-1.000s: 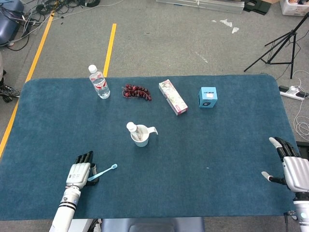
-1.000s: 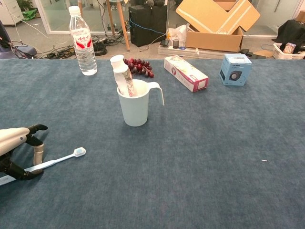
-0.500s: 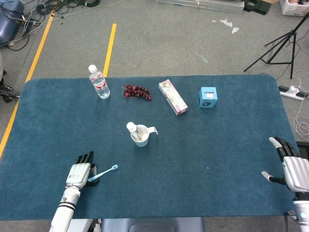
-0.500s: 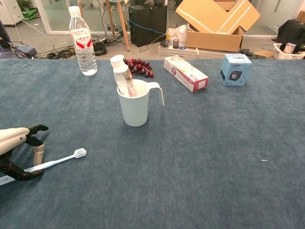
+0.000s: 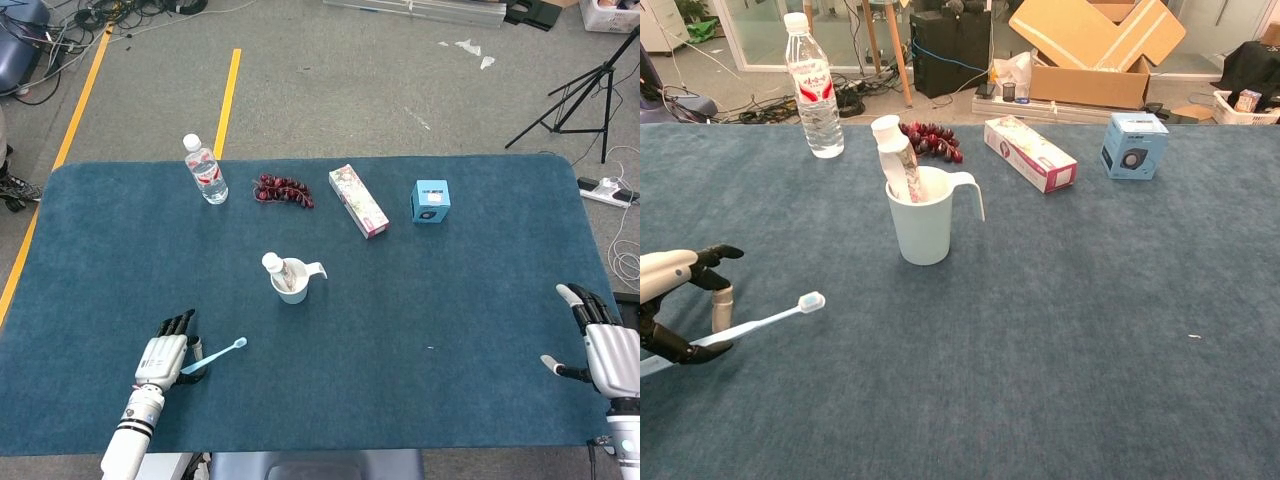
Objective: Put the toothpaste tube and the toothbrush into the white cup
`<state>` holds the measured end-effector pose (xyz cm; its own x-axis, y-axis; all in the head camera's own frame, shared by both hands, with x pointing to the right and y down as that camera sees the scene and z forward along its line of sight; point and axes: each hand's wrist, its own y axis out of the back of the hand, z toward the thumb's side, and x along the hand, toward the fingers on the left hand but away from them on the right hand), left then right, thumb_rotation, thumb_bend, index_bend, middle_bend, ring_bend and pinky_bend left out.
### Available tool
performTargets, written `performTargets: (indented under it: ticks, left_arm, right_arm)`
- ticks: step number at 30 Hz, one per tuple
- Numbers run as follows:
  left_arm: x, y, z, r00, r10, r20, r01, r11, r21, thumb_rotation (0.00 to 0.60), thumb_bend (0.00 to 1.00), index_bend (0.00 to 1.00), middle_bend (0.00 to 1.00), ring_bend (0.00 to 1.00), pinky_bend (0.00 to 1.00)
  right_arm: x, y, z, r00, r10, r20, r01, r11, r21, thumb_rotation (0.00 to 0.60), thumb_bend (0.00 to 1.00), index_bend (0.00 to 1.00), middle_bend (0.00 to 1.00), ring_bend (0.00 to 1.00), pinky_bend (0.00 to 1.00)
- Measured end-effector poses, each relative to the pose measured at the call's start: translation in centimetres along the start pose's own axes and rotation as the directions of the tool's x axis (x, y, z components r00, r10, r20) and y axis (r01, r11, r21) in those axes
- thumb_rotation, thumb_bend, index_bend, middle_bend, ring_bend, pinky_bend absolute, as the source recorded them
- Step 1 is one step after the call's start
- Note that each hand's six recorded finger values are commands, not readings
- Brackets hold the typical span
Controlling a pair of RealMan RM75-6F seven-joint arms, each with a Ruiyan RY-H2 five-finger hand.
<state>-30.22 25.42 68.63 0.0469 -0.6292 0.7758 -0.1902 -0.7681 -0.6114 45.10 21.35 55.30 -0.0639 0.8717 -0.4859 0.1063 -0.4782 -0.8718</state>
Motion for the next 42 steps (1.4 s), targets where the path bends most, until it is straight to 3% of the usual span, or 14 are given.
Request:
performTargets:
  ticks: [7, 16, 22, 27, 36, 42]
  left_arm:
    - [-0.4, 2.5, 1.1, 0.999, 0.034, 0.033, -0.032, 0.997, -0.071, 0.6, 0.67, 0.59, 0.0, 0.0, 0.02]
    - [0.6, 8.1, 4.1, 0.986, 0.13, 0.102, -0.109, 0.975, -0.194, 0.6, 0.66, 0.6, 0.0, 0.0, 0.02]
    - [1.5, 11.0, 6.5, 0.974, 0.17, 0.151, -0.128, 0.959, -0.253, 0.6, 0.67, 0.6, 0.0, 0.0, 0.02]
    - [2.2, 12.1, 8.1, 0.969, 0.175, 0.176, -0.115, 0.945, -0.306, 0.6, 0.66, 0.6, 0.0, 0.0, 0.02]
    - [3.4, 13.8, 10.6, 0.953, 0.213, 0.216, -0.105, 0.899, -0.425, 0.6, 0.67, 0.61, 0.0, 0.0, 0.02]
    - [4.0, 15.1, 11.7, 0.934, 0.28, 0.221, -0.135, 0.85, -0.509, 0.6, 0.67, 0.63, 0.0, 0.0, 0.02]
  right_arm:
    - [0.0, -0.1, 0.1, 1.0, 0.002, -0.002, -0.002, 1.0, 0.002, 0.6, 0.02, 0.15, 0.13, 0.11, 0.37]
    - [0.0, -0.1, 0.1, 1.0, 0.002, -0.003, -0.002, 1.0, 0.003, 0.6, 0.02, 0.15, 0.13, 0.11, 0.37]
    - [0.0, 0.0, 0.1, 1.0, 0.001, -0.004, -0.001, 1.0, 0.001, 0.6, 0.02, 0.15, 0.13, 0.11, 0.37]
    - [0.1, 0.1, 0.2, 1.0, -0.006, -0.007, 0.006, 1.0, 0.0, 0.6, 0.02, 0.14, 0.13, 0.11, 0.37]
    - [0.3, 0.4, 0.1, 1.0, -0.013, -0.003, 0.013, 1.0, -0.005, 0.6, 0.02, 0.15, 0.13, 0.11, 0.37]
    - [0.2, 0.4, -0.1, 1.0, -0.01, 0.001, 0.01, 1.0, -0.006, 0.6, 0.02, 0.15, 0.13, 0.11, 0.37]
